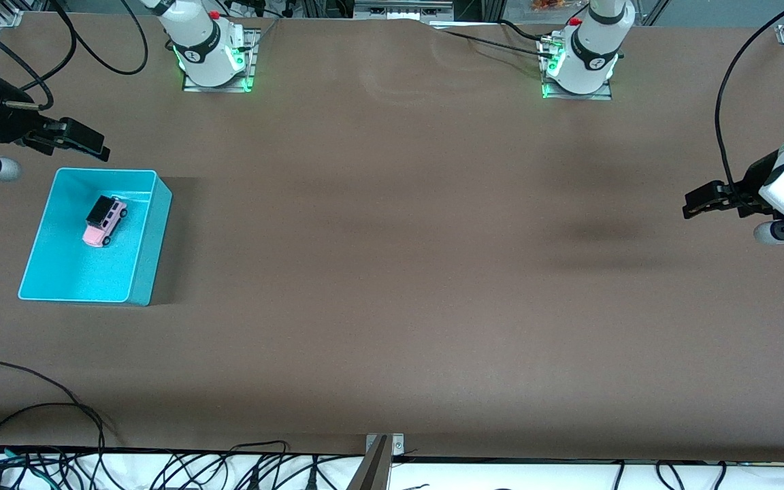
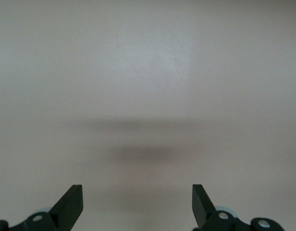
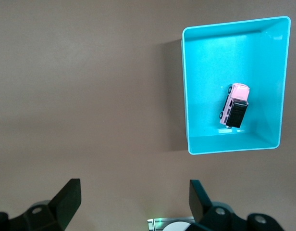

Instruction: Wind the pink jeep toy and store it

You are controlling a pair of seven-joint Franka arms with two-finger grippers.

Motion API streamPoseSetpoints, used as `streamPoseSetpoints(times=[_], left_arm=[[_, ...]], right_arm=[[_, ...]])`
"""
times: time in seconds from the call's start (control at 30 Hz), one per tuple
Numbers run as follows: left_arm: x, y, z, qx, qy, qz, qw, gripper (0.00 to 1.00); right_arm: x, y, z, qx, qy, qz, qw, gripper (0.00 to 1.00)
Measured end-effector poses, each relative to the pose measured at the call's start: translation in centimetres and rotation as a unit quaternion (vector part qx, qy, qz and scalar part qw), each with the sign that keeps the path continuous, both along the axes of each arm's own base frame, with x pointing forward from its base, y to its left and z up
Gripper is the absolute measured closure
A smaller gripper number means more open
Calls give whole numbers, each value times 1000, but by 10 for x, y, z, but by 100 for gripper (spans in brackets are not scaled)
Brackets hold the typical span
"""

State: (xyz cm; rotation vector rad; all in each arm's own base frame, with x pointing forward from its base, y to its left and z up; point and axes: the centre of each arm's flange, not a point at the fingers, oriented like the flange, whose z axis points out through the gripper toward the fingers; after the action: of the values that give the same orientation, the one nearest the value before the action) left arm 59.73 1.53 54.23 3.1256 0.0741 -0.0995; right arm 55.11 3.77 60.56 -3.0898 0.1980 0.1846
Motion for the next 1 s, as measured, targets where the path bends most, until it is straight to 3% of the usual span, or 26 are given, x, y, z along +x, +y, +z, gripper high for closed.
streamPoseSetpoints(times=[1.0], left_arm=[[0,0,0,0,0,0,1000,0]], right_arm=[[4,-15,0,7,-8,24,1000,0]])
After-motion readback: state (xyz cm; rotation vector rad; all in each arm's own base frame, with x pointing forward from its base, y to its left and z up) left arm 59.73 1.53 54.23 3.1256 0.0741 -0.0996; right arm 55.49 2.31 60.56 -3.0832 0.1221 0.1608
